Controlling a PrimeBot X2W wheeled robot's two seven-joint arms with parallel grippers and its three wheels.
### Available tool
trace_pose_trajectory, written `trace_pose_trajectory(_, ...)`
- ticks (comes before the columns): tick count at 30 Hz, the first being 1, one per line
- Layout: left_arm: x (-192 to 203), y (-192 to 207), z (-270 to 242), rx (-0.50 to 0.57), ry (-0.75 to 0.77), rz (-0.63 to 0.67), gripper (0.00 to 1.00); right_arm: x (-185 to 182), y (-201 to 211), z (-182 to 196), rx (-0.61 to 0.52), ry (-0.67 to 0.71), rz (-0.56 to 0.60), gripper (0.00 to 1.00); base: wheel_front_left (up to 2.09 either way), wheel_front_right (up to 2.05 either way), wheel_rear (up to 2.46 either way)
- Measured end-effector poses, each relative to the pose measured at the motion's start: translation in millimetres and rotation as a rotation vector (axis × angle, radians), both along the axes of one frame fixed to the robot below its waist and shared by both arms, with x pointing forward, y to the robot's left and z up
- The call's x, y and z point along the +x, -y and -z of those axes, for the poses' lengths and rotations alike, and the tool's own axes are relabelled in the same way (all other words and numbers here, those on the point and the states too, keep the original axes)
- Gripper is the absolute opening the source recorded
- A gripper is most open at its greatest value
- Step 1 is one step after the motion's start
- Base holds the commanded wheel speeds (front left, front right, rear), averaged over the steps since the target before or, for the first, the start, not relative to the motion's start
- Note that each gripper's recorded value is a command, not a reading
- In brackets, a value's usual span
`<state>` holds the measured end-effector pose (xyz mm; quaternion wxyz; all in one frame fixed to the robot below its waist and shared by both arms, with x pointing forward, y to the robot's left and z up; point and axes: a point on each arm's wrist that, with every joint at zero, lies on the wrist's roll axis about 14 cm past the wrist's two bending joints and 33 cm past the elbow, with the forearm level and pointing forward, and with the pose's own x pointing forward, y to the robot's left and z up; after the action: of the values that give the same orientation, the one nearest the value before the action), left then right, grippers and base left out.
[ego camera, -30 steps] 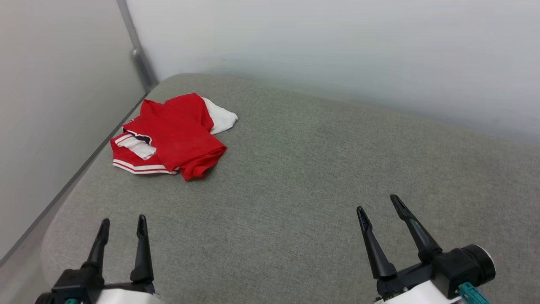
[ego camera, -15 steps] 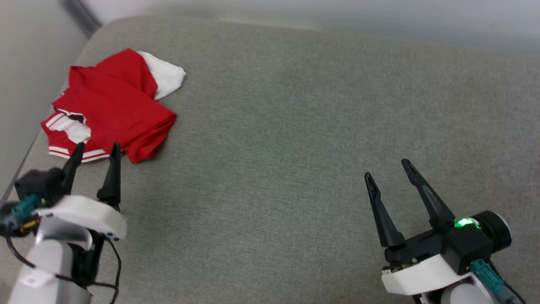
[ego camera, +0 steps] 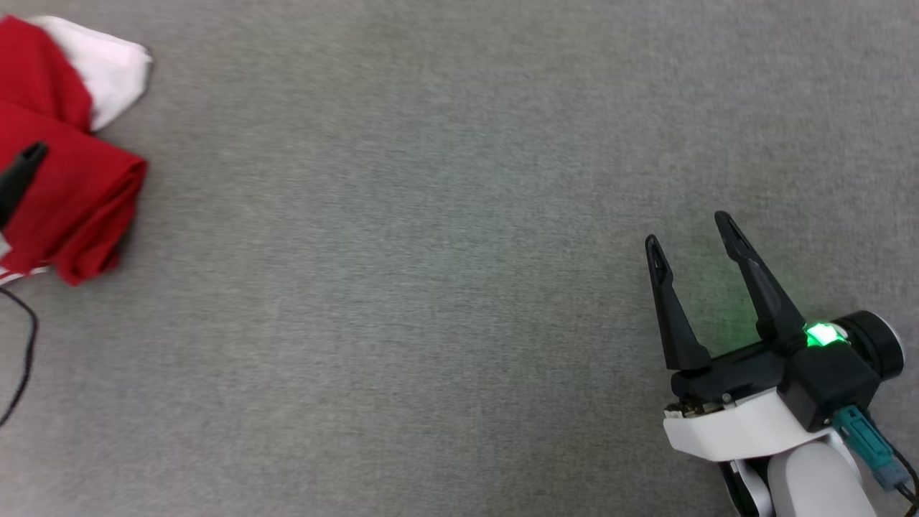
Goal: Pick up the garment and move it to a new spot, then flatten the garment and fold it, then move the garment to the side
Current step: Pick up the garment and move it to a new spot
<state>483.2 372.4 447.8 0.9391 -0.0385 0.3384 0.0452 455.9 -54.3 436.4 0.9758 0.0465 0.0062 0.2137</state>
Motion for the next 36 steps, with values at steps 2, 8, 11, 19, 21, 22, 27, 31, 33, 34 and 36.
trace_pose_trajectory(2, 5.8, -0.5, 13.0, -0.019, -0.077, 0.005, 1.0, 2.0, 4.6, 6.4, -0.005, -0.012, 0.012, 1.0, 0.0, 0.0, 0.0)
trace_pose_trajectory(8, 9.7, 12.6, 61.7, -0.038, -0.293, 0.06, 1.0, 2.6, 19.6, 32.7, -0.05, -0.068, 0.048, 1.0, 0.0, 0.0, 0.0)
trace_pose_trajectory(11, 7.2, 9.4, 76.3, -0.035, -0.362, 0.057, 1.0, 1.4, 21.0, 41.1, -0.055, -0.089, 0.051, 1.0, 0.0, 0.0, 0.0)
trace_pose_trajectory(19, 4.2, 9.8, 83.0, -0.059, -0.398, 0.049, 0.0, 3.3, 19.4, 40.1, -0.057, -0.083, 0.047, 1.0, 0.0, 0.0, 0.0)
trace_pose_trajectory(21, 4.6, 9.6, 79.8, -0.06, -0.367, 0.042, 0.0, 2.8, 18.1, 36.3, -0.056, -0.076, 0.044, 1.0, 0.0, 0.0, 0.0)
trace_pose_trajectory(22, 4.9, 8.7, 77.4, -0.063, -0.346, 0.035, 0.0, 2.4, 17.8, 34.0, -0.056, -0.071, 0.043, 1.0, 0.0, 0.0, 0.0)
trace_pose_trajectory(27, 7.9, 19.6, 53.7, -0.033, -0.218, 0.089, 0.0, -2.0, 16.7, 14.9, -0.048, -0.037, 0.042, 1.0, 0.0, 0.0, 0.0)
trace_pose_trajectory(31, 14.0, 20.2, 11.9, 0.038, -0.054, 0.141, 0.0, -10.4, 17.0, -2.7, -0.044, -0.009, 0.043, 1.0, 0.0, 0.0, 0.0)
trace_pose_trajectory(33, 14.9, 24.2, -9.3, 0.052, 0.029, 0.163, 0.0, -15.9, 18.2, -13.2, -0.039, 0.008, 0.047, 1.0, 0.0, 0.0, 0.0)
trace_pose_trajectory(34, 15.6, 27.2, -21.3, 0.063, 0.071, 0.18, 0.0, -18.6, 19.3, -18.7, -0.034, 0.017, 0.051, 1.0, 0.0, 0.0, 0.0)
trace_pose_trajectory(36, 16.6, 33.8, -47.3, 0.089, 0.16, 0.215, 0.0, -24.4, 20.6, -29.8, -0.029, 0.037, 0.055, 1.0, 0.0, 0.0, 0.0)
